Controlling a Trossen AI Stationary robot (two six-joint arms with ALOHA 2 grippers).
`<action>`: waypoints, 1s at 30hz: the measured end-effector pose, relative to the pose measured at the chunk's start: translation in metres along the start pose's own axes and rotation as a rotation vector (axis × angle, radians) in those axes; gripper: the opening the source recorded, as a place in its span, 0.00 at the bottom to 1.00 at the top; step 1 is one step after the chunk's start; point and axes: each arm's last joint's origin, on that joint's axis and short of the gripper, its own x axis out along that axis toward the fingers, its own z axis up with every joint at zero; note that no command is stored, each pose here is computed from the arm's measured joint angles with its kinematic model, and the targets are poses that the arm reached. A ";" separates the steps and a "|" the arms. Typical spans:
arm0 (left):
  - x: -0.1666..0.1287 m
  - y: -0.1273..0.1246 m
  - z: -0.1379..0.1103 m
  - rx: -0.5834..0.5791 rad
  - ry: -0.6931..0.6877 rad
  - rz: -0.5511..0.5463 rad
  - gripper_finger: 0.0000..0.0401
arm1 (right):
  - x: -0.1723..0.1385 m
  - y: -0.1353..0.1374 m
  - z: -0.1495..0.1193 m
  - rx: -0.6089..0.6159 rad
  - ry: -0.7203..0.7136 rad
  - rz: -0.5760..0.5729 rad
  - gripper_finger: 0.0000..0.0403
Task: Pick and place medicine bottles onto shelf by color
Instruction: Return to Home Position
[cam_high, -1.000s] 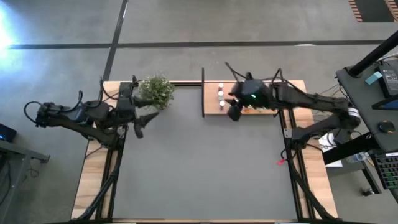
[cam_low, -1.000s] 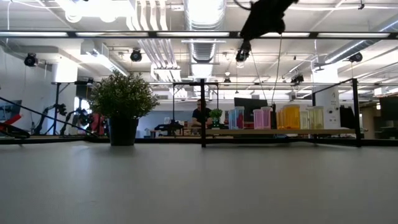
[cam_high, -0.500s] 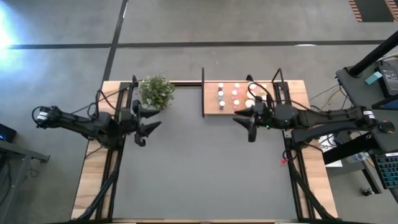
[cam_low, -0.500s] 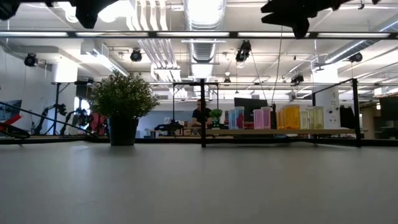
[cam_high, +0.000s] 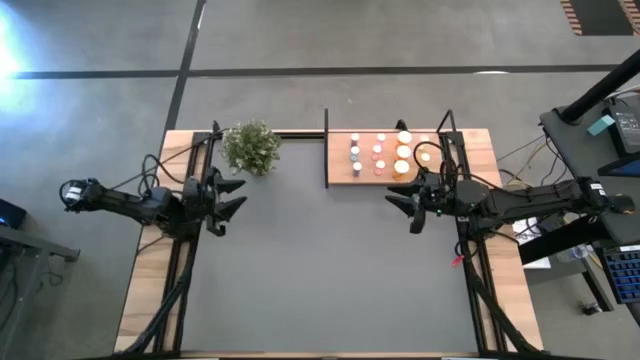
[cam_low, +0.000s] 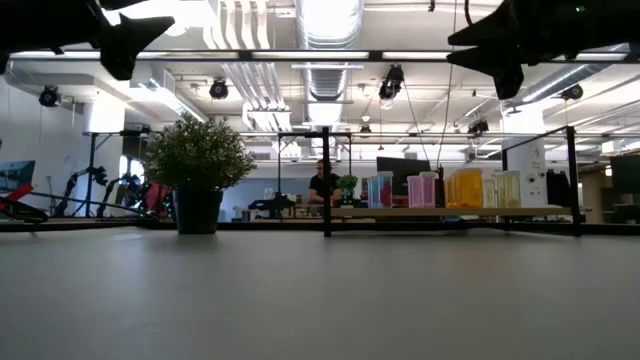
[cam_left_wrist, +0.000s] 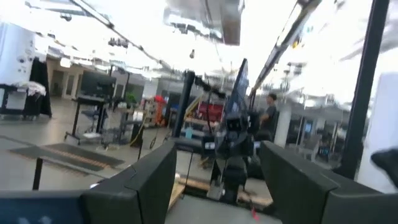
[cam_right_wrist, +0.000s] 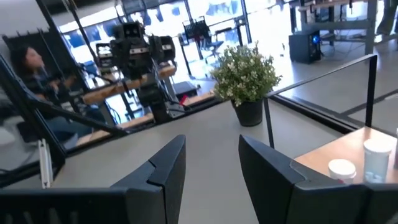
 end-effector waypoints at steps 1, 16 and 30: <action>-0.003 0.002 -0.001 -0.004 -0.010 0.000 0.54 | -0.002 -0.001 -0.003 0.005 -0.013 0.004 0.35; -0.028 0.014 -0.019 -0.037 -0.071 0.007 0.54 | -0.017 -0.019 -0.050 0.150 -0.111 0.039 0.35; -0.024 0.013 -0.029 0.008 0.017 0.011 0.54 | -0.022 -0.023 -0.059 0.173 -0.172 0.048 0.35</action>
